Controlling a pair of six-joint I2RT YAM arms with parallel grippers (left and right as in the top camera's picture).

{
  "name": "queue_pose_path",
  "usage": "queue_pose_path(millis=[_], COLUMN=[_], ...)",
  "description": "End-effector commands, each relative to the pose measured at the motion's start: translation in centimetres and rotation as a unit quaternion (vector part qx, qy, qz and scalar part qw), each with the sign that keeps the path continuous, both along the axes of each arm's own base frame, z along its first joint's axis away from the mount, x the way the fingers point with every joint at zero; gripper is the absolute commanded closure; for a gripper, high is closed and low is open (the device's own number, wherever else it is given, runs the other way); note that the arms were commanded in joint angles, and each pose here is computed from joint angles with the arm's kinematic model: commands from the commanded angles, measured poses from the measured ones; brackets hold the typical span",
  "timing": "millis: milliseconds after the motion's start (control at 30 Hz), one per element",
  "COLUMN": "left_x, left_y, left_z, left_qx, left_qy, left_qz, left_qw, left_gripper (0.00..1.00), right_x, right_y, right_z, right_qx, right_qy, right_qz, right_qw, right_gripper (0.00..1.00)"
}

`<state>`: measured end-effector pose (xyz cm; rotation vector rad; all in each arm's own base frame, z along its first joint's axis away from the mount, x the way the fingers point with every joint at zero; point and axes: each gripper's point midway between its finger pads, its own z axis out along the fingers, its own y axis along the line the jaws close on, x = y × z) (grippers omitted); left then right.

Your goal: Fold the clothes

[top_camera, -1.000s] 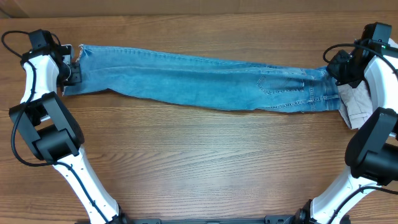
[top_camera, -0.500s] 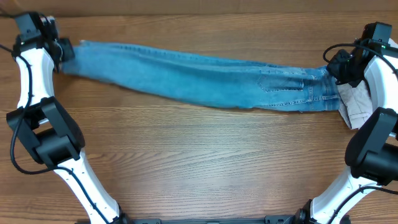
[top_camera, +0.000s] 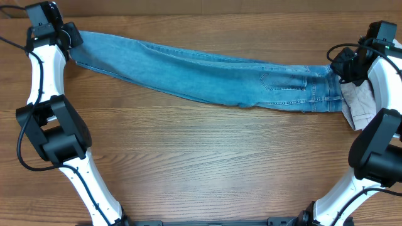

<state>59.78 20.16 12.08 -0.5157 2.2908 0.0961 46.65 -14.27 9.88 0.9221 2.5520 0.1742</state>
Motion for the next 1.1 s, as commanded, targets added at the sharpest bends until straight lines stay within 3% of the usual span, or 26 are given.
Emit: queue_pose_path(millis=[0, 67, 167, 800, 967, 1067], left_x=[0.2, 0.2, 0.1, -5.5, -5.5, -5.3], left_y=[0.9, 0.9, 1.0, -2.1, -2.1, -2.6], left_z=[0.1, 0.2, 0.0, -6.3, -7.2, -7.3], left_qx=[0.009, 0.01, 0.014, -0.002, -0.016, -0.02], left_qy=[-0.003, -0.005, 0.0, 0.159, 0.154, 0.15], left_qz=[0.024, 0.022, 0.026, -0.015, -0.024, -0.039], left_qw=[1.0, 1.0, 1.0, 0.987, 0.988, 0.988], left_gripper=[0.7, 0.38, 0.0, 0.0, 0.21, 0.17], right_x=[0.9, 0.9, 1.0, 0.3, 0.0, 0.0], right_y=[-1.5, -1.5, -1.5, -1.7, -1.6, -1.6], right_z=[1.3, 1.4, 1.4, 1.0, 0.9, 0.9], right_qx=[-0.023, -0.024, -0.019, -0.014, -0.013, -0.013], right_qy=[-0.02, -0.021, -0.023, -0.008, -0.001, -0.001], right_qz=[-0.017, -0.017, -0.027, -0.057, -0.057, -0.057], right_qw=[0.999, 0.999, 0.999, 0.998, 0.998, 0.998], right_gripper=[0.96, 0.96, 0.96, 0.96, 0.96, 0.96])
